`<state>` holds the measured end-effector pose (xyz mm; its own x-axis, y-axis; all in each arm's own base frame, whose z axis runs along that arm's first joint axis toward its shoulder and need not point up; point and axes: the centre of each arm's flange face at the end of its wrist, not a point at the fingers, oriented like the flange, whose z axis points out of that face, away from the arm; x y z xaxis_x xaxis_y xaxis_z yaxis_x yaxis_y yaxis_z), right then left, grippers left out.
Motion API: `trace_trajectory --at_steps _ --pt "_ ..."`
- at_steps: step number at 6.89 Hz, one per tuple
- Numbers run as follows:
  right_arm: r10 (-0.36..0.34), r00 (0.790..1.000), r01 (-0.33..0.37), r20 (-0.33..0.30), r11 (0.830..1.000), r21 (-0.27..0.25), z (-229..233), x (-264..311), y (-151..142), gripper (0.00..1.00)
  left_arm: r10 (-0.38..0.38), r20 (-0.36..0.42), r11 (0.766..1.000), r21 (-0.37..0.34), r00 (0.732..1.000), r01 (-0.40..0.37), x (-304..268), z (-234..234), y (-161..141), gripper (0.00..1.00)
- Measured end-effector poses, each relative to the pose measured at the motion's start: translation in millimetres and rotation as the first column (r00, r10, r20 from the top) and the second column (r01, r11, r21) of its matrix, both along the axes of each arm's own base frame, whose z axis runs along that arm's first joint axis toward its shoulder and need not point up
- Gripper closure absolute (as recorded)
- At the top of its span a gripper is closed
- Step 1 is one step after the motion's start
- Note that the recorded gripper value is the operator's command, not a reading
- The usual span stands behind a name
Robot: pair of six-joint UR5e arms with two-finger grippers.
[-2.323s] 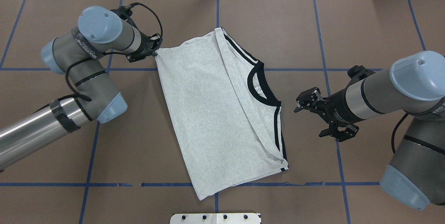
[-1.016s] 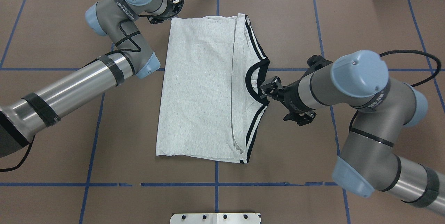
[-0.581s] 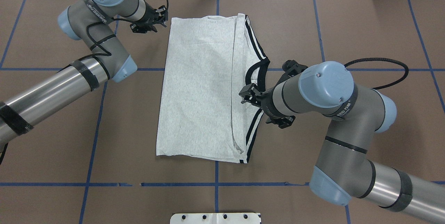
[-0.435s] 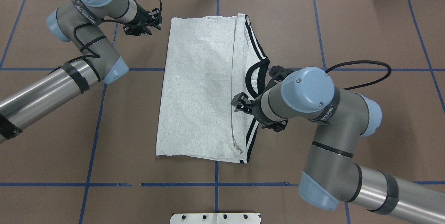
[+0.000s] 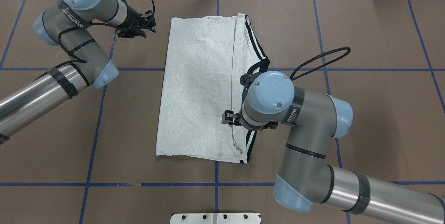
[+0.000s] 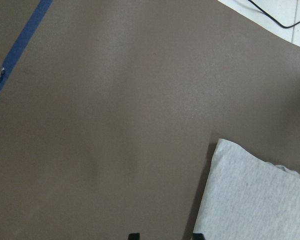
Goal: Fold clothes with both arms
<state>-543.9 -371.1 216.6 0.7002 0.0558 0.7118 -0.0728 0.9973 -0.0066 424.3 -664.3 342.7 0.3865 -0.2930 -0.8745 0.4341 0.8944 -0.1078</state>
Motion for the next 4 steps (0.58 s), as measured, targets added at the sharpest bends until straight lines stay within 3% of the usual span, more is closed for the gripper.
trace_trajectory --at_steps 2,4 --pt "-0.163 0.979 0.170 -0.119 0.985 0.044 -21.3 -37.4 -16.2 0.00 0.000 0.002 1.000 -0.003 1.000 0.000 -1.3 3.7 1.3 0.54" --pt "-0.294 0.930 0.311 -0.219 0.949 0.044 -34.1 -53.3 -21.6 0.00 -0.001 0.004 1.000 -0.004 1.000 0.001 -1.7 5.6 1.6 0.54"
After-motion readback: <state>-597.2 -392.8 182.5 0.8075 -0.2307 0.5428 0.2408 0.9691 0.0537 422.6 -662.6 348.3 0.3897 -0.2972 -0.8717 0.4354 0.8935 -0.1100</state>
